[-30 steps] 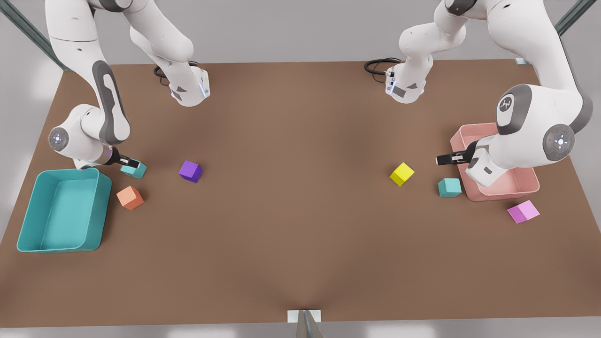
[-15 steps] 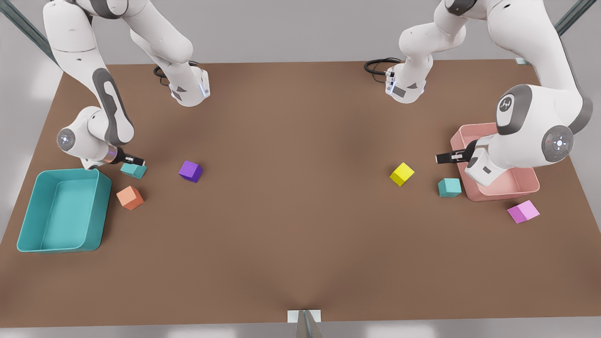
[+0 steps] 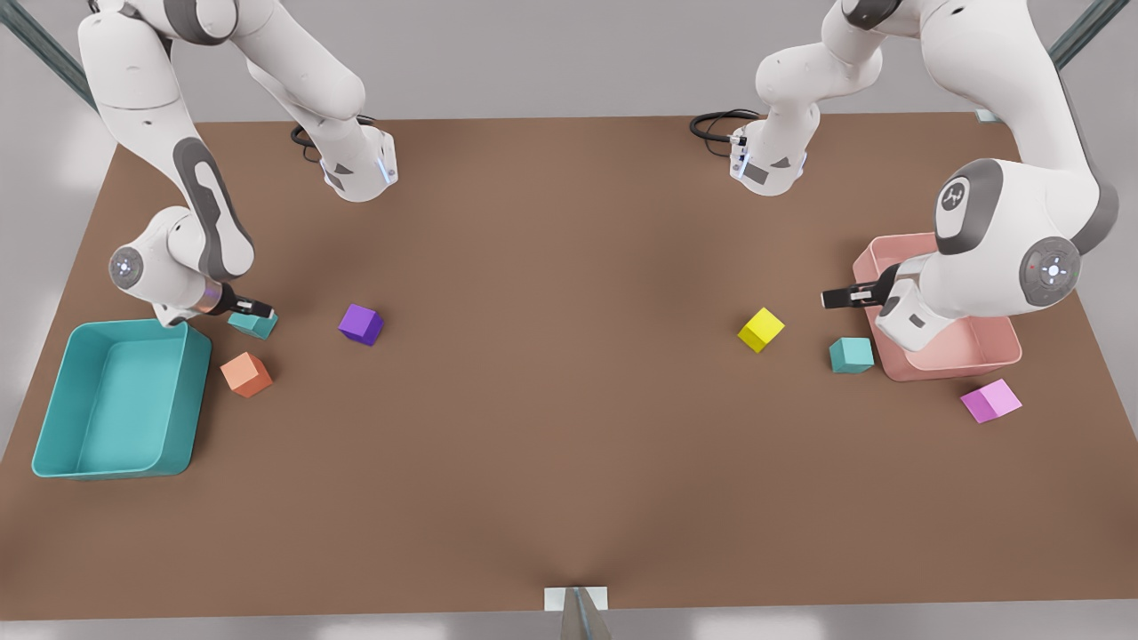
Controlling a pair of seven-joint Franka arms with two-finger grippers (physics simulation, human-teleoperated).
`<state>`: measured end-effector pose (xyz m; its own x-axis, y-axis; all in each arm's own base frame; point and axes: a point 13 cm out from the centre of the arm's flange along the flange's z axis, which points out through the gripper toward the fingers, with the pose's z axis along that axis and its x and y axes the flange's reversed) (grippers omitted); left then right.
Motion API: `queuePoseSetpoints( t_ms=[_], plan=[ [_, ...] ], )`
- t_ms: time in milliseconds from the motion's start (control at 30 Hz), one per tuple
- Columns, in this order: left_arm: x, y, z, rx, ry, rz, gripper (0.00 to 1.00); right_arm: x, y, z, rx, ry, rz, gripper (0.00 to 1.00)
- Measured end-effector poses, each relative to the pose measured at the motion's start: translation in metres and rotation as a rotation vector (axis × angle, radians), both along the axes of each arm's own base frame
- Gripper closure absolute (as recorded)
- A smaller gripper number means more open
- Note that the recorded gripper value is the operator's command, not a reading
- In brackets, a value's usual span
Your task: Stack the two blue cubes on top of each other
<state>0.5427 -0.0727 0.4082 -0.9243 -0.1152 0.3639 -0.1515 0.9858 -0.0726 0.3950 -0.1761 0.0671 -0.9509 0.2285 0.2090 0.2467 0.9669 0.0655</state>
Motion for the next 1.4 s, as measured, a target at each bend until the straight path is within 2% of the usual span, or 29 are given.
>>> queuePoseSetpoints(
  t_ms=[267,300,333,367,433,500,567,667,733,833,967,1067,1133,1233,1400],
  plan=[
    [-0.002,-0.002,0.000,0.000,0.008,-0.005,0.00,0.004,-0.003,-0.017,0.004,-0.008,0.006,0.04],
    [-0.003,-0.003,0.000,0.000,0.009,-0.005,0.00,0.004,-0.003,-0.018,0.003,-0.011,0.007,0.06],
    [-0.003,-0.003,0.000,0.000,0.009,-0.006,0.00,0.005,-0.004,-0.018,0.003,-0.014,0.007,0.16],
    [-0.003,-0.004,0.000,-0.001,0.010,-0.007,0.00,0.006,-0.005,-0.018,0.002,-0.017,0.007,0.21],
    [-0.003,-0.004,0.000,-0.001,0.011,-0.007,0.00,0.007,-0.006,-0.017,0.001,-0.022,0.009,0.40],
    [-0.003,-0.004,0.000,-0.001,0.012,-0.006,0.00,0.012,-0.009,-0.012,0.001,-0.032,0.013,0.44],
    [-0.004,-0.004,0.000,-0.001,0.013,-0.005,0.00,0.020,-0.011,-0.003,0.000,-0.044,0.021,0.44],
    [-0.005,-0.004,0.001,-0.001,0.014,-0.007,0.00,0.050,0.009,0.043,0.009,-0.092,0.052,0.43],
    [-0.006,-0.009,0.001,0.000,0.019,-0.013,0.00,0.075,0.056,0.080,0.040,-0.116,0.098,0.43],
    [-0.008,-0.012,0.001,0.002,0.026,-0.017,0.00,0.092,0.152,0.120,0.113,-0.115,0.189,0.43],
    [-0.008,-0.011,-0.003,0.008,0.034,-0.016,0.00,0.169,0.312,0.202,0.220,-0.168,0.328,0.43],
    [-0.004,0.000,-0.024,0.039,0.063,-0.016,0.00,0.207,0.510,0.216,0.321,-0.169,0.470,0.43],
    [0.003,0.010,-0.051,0.068,0.091,-0.020,0.00,0.215,0.601,0.201,0.349,-0.161,0.487,0.43],
    [0.001,0.052,-0.116,0.127,0.129,0.004,0.00,0.195,0.677,0.159,0.309,-0.125,0.476,0.43],
    [-0.004,0.090,-0.201,0.143,0.058,-0.031,0.00,0.170,0.717,0.098,0.226,-0.081,0.375,0.43]
  ],
)
